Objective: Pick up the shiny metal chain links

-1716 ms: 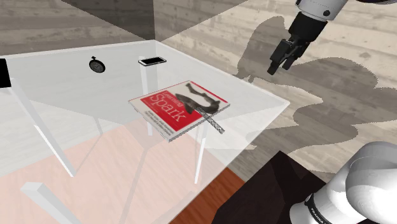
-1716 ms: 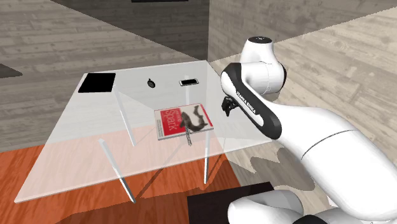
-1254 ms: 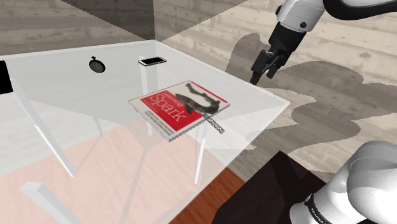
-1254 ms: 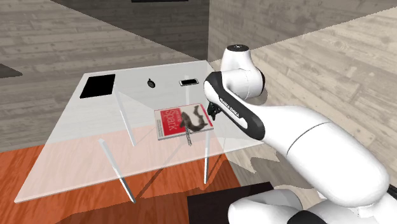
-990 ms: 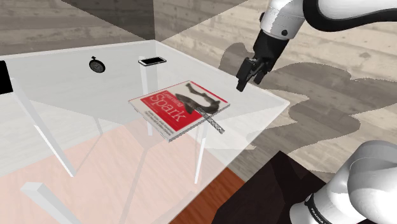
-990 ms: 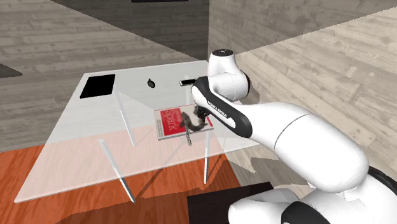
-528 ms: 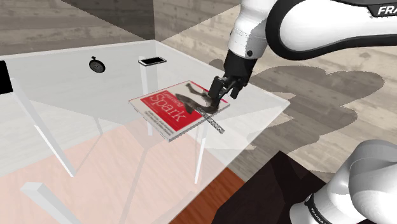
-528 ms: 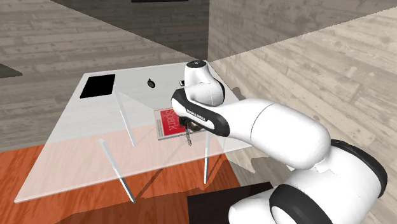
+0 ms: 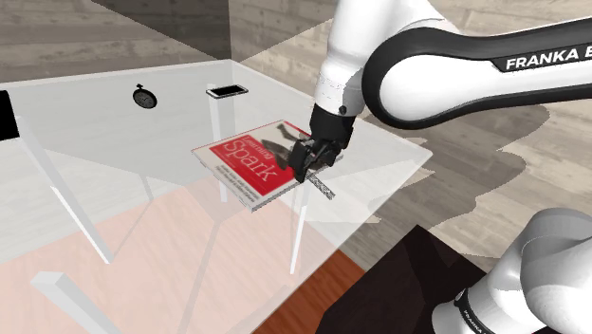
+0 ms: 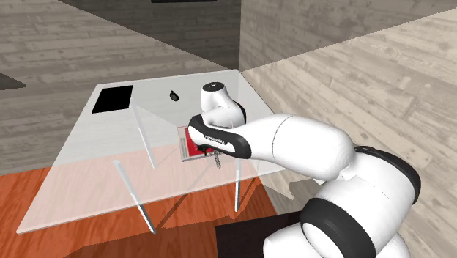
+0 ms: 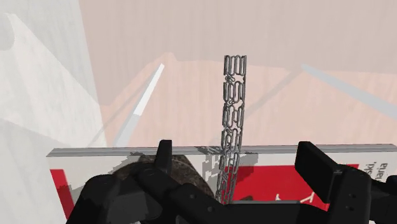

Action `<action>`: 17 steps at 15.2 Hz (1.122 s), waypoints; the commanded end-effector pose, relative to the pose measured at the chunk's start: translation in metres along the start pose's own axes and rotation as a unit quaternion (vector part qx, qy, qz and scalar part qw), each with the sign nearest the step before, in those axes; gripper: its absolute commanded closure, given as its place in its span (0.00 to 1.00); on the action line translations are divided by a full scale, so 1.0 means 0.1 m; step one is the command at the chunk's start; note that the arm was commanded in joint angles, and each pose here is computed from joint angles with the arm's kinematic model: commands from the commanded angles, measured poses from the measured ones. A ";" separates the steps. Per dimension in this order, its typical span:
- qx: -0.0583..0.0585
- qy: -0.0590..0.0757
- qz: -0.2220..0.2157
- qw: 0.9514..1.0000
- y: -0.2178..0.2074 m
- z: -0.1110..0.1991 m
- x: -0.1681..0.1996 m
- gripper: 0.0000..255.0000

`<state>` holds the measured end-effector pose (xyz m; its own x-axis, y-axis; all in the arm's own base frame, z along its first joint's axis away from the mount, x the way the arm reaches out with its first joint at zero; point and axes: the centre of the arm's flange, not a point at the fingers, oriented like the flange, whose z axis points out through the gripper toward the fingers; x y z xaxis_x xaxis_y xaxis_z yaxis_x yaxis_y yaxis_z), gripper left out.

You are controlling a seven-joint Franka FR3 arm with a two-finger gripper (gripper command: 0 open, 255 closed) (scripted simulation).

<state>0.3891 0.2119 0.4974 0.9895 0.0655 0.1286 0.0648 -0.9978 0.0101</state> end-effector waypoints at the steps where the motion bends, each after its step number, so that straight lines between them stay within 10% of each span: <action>1: 0.000 0.000 0.000 1.000 -0.01 0.11 0.00 0.00; 4: 0.000 0.000 0.000 1.000 -0.01 0.19 -0.01 0.00; 5: 0.000 0.000 0.000 1.000 -0.01 0.19 -0.01 1.00; 17: 0.000 0.000 0.000 1.000 -0.01 0.03 0.01 1.00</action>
<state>0.3912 0.2128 0.4897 0.9894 0.0657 0.1291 0.0650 -0.9978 0.0096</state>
